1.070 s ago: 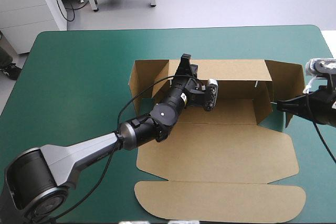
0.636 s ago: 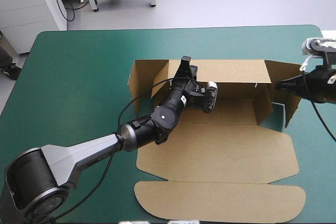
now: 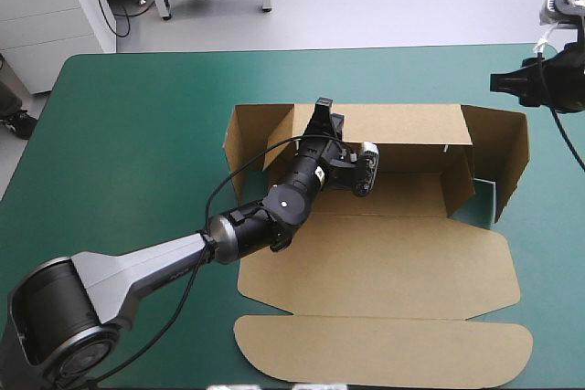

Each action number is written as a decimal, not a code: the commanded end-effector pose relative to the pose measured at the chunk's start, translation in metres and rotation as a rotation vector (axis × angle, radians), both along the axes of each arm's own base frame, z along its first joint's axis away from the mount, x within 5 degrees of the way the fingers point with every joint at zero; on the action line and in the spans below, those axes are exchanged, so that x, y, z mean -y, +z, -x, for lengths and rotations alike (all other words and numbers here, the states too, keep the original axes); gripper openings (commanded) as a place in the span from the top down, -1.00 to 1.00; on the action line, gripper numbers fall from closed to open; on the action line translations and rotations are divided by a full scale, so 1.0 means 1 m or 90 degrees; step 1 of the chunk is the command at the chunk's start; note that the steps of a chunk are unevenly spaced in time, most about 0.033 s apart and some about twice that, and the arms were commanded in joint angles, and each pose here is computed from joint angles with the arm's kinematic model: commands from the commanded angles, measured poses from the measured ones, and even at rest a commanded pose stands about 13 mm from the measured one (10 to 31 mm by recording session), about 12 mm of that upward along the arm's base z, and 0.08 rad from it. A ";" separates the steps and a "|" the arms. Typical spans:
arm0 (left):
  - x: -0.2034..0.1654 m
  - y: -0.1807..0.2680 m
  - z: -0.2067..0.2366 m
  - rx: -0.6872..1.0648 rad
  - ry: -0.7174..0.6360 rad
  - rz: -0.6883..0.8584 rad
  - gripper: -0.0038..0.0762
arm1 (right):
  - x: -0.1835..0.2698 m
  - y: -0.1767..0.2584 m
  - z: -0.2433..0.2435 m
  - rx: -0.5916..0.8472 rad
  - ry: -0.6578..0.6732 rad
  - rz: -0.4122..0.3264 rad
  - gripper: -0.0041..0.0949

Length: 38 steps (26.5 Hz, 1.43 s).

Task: Fold the box

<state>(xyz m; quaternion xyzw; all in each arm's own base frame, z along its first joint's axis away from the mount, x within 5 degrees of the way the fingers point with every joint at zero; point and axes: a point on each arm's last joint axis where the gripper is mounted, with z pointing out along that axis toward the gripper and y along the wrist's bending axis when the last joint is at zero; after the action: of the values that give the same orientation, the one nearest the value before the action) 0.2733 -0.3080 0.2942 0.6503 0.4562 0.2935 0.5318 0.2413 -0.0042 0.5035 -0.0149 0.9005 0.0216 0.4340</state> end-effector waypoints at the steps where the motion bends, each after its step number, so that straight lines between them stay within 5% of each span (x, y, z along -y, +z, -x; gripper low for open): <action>1: -0.004 0.022 0.004 0.036 0.000 0.022 0.92 | 0.003 0.013 0.013 0.029 -0.020 0.003 -0.07; 9: -0.004 0.022 0.004 0.036 0.000 0.022 0.92 | 0.004 0.013 0.008 0.035 -0.025 0.002 -0.07; 16: -0.004 0.022 0.004 0.036 0.000 0.022 0.92 | 0.007 -0.015 -0.048 0.013 -0.031 -0.005 -0.07; 24: -0.003 0.022 0.004 0.035 -0.001 0.022 0.92 | 0.023 -0.052 -0.116 0.001 -0.071 0.071 -0.07; 38: -0.003 0.022 0.004 0.033 -0.005 0.022 0.92 | 0.021 -0.100 -0.176 -0.124 -0.064 0.011 -0.07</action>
<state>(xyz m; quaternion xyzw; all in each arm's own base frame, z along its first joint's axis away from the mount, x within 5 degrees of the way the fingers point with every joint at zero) 0.2733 -0.3080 0.2942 0.6503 0.4562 0.2935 0.5318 0.4299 -0.0218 0.3729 0.0253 0.9523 -0.0038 0.3042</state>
